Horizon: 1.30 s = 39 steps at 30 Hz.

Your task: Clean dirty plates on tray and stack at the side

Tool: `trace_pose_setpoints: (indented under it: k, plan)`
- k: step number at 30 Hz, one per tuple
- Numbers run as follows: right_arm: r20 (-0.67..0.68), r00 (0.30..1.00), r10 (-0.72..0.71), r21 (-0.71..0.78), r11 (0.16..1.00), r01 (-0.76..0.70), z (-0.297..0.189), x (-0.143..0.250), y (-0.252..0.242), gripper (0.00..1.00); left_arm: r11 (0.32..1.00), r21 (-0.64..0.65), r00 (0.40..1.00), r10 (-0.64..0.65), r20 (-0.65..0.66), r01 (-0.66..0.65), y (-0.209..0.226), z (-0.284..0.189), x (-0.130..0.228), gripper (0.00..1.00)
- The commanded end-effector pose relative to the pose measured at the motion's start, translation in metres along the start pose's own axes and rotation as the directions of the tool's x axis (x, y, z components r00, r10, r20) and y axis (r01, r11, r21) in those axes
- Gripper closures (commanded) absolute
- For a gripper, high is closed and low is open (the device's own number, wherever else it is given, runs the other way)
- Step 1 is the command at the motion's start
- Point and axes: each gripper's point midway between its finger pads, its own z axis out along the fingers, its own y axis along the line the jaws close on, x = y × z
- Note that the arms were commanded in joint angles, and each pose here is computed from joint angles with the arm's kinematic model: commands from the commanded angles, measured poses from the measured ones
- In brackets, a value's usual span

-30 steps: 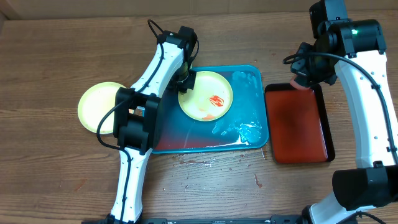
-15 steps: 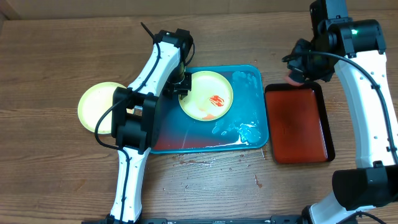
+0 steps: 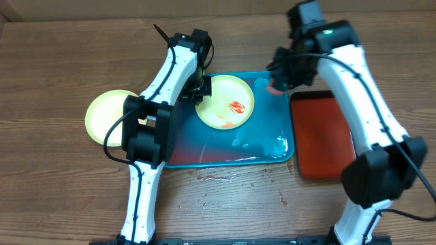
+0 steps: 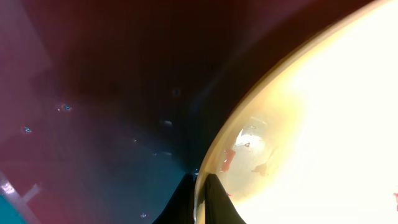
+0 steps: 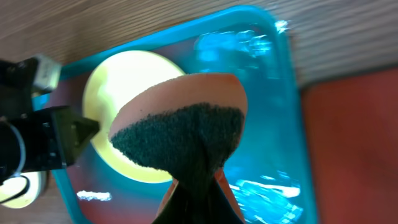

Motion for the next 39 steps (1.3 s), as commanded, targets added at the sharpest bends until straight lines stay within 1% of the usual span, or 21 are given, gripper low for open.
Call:
trace_pose_setpoints:
  k: [1, 6, 10, 13, 20, 26, 30, 34, 39]
  plan:
    - [-0.038, 0.998, 0.041, -0.031, 0.999, -0.042, 0.033, 0.008, 0.028, 0.96, 1.0, -0.008, 0.999, -0.028, -0.033, 0.027, 0.004, 0.011, 0.004, 0.96]
    - [-0.086, 0.993, 0.086, -0.063, 0.994, -0.092, 0.083, 0.016, 0.057, 0.96, 0.999, 0.02, 0.996, -0.03, -0.081, 0.031, 0.0, 0.011, 0.014, 0.96]
    - [-0.15, 0.983, 0.103, -0.086, 0.989, -0.117, 0.115, 0.027, 0.069, 0.96, 0.998, 0.06, 0.995, -0.028, -0.096, 0.034, -0.007, 0.01, 0.016, 0.96]
    - [-0.185, 0.978, 0.1, -0.091, 0.989, -0.118, 0.133, 0.033, 0.072, 0.96, 0.996, 0.083, 0.994, -0.029, -0.102, 0.037, -0.01, 0.01, 0.017, 0.96]
    - [-0.219, 0.973, 0.076, -0.042, 0.995, -0.088, 0.164, 0.052, 0.073, 0.96, 0.994, 0.091, 0.994, -0.047, -0.095, 0.056, -0.004, 0.01, 0.012, 0.96]
    - [-0.223, 0.973, 0.055, -0.001, 0.998, -0.057, 0.182, 0.063, 0.072, 0.96, 0.992, 0.094, 0.993, -0.07, -0.094, 0.079, 0.007, 0.009, 0.008, 0.96]
    - [-0.193, 0.98, 0.047, 0.1, 0.995, -0.028, 0.186, 0.061, 0.051, 0.96, 0.992, 0.095, 0.993, -0.073, -0.094, 0.083, 0.013, 0.009, 0.006, 0.96]
    - [-0.163, 0.986, -0.022, 0.191, 0.98, 0.053, 0.184, 0.054, 0.029, 0.96, 0.992, 0.098, 0.993, -0.074, -0.093, 0.084, 0.019, 0.009, 0.004, 0.96]
    - [-0.132, 0.985, -0.113, 0.249, 0.958, 0.143, 0.181, 0.041, 0.014, 0.96, 0.993, 0.099, 0.994, -0.053, -0.098, 0.063, 0.021, 0.009, 0.005, 0.96]
